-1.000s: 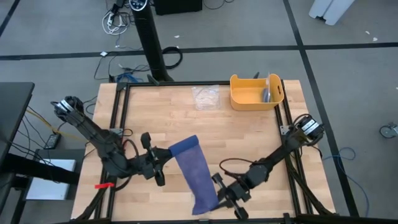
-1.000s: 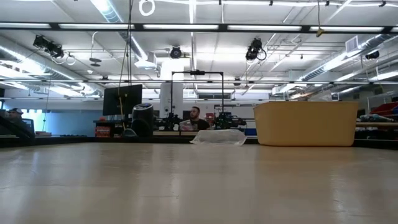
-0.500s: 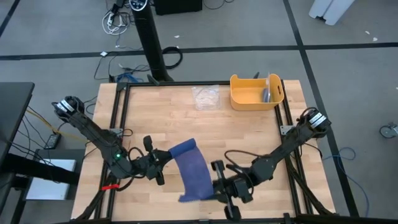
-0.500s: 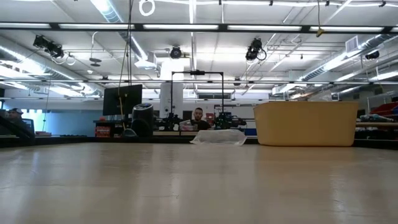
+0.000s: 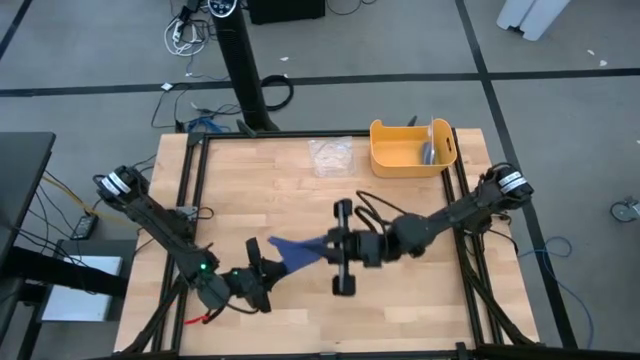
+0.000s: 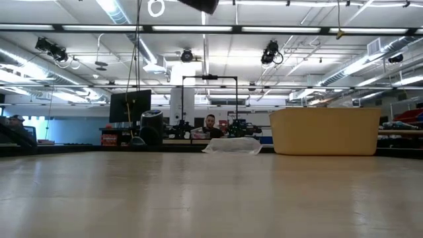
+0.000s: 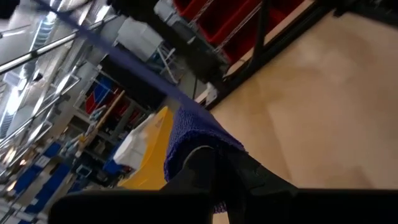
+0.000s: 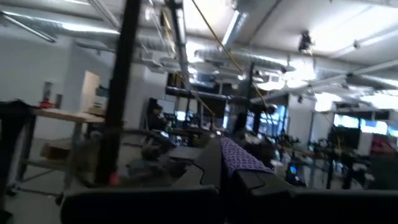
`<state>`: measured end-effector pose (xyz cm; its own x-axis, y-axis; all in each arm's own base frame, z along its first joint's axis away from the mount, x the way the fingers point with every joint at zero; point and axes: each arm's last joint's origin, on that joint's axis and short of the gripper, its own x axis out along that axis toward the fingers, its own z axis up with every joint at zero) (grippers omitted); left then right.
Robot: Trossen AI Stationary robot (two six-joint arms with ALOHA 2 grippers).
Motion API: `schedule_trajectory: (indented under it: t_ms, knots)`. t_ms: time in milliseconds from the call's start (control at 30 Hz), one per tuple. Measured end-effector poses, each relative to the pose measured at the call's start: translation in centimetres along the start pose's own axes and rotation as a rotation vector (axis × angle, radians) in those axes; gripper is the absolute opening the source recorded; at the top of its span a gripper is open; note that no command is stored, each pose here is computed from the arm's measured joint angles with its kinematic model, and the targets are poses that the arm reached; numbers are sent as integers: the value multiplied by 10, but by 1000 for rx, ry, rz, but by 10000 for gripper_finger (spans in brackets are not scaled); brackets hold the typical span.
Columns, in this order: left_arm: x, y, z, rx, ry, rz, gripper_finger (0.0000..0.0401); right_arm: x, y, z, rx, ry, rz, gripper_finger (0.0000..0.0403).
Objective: Roll bandage
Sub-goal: Roll the violet bandage
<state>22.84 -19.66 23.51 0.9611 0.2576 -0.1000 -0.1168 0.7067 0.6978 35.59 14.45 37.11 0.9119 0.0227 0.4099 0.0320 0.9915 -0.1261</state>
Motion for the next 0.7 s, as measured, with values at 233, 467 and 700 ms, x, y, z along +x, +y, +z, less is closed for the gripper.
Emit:
schedule_trajectory:
  t_ms: [233,467,700]
  knots:
    - [-13,-7,31,17,-72,-33,19,11,-34,-20,3,107,-76,0]
    - [-29,-5,53,10,-136,-57,19,11,-49,-44,-26,319,-91,31]
    - [-31,-3,58,-7,-144,-53,18,8,-55,-57,17,433,-106,103]
